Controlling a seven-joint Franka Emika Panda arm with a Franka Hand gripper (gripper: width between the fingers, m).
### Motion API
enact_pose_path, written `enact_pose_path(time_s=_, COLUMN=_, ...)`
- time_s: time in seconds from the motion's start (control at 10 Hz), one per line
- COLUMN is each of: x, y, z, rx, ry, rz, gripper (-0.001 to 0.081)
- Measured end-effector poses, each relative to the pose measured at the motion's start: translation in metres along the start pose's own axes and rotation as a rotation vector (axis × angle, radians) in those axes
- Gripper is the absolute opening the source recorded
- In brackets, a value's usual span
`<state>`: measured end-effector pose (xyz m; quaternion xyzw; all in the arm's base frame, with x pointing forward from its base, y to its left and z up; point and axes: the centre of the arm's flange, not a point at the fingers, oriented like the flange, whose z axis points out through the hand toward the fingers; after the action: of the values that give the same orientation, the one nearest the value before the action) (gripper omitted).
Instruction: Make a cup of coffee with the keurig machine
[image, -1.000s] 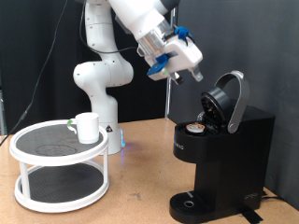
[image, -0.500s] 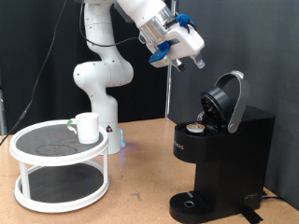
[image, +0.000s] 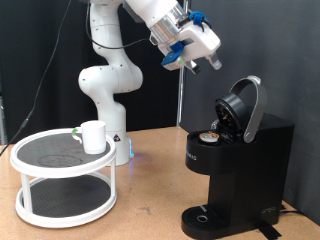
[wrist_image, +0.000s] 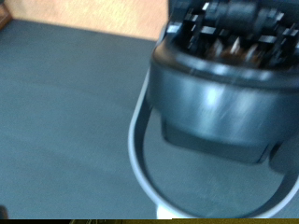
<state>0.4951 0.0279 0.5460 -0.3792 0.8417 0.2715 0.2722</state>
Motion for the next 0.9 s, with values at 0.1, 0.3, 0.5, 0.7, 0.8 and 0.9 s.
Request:
enact_pose_path(time_s=0.1, x=-0.010, y=0.004, z=0.000, rx=-0.007, ry=-0.025, rz=-0.008, gripper=0.0808)
enact_pose_path(time_s=0.3, x=-0.035, y=0.016, z=0.009, rx=-0.020, ry=-0.025, rz=-0.054, gripper=0.0808)
enact_pose_path(time_s=0.5, x=-0.057, y=0.029, z=0.026, rx=-0.043, ry=-0.007, rz=-0.099, gripper=0.0808)
enact_pose_path(time_s=0.7, x=-0.077, y=0.043, z=0.044, rx=-0.065, ry=0.007, rz=-0.111, gripper=0.0808)
enact_pose_path(time_s=0.8, x=-0.087, y=0.051, z=0.052, rx=-0.073, ry=0.012, rz=-0.105, gripper=0.0808)
enact_pose_path(time_s=0.9, x=-0.097, y=0.059, z=0.060, rx=-0.080, ry=0.007, rz=-0.079, gripper=0.0808)
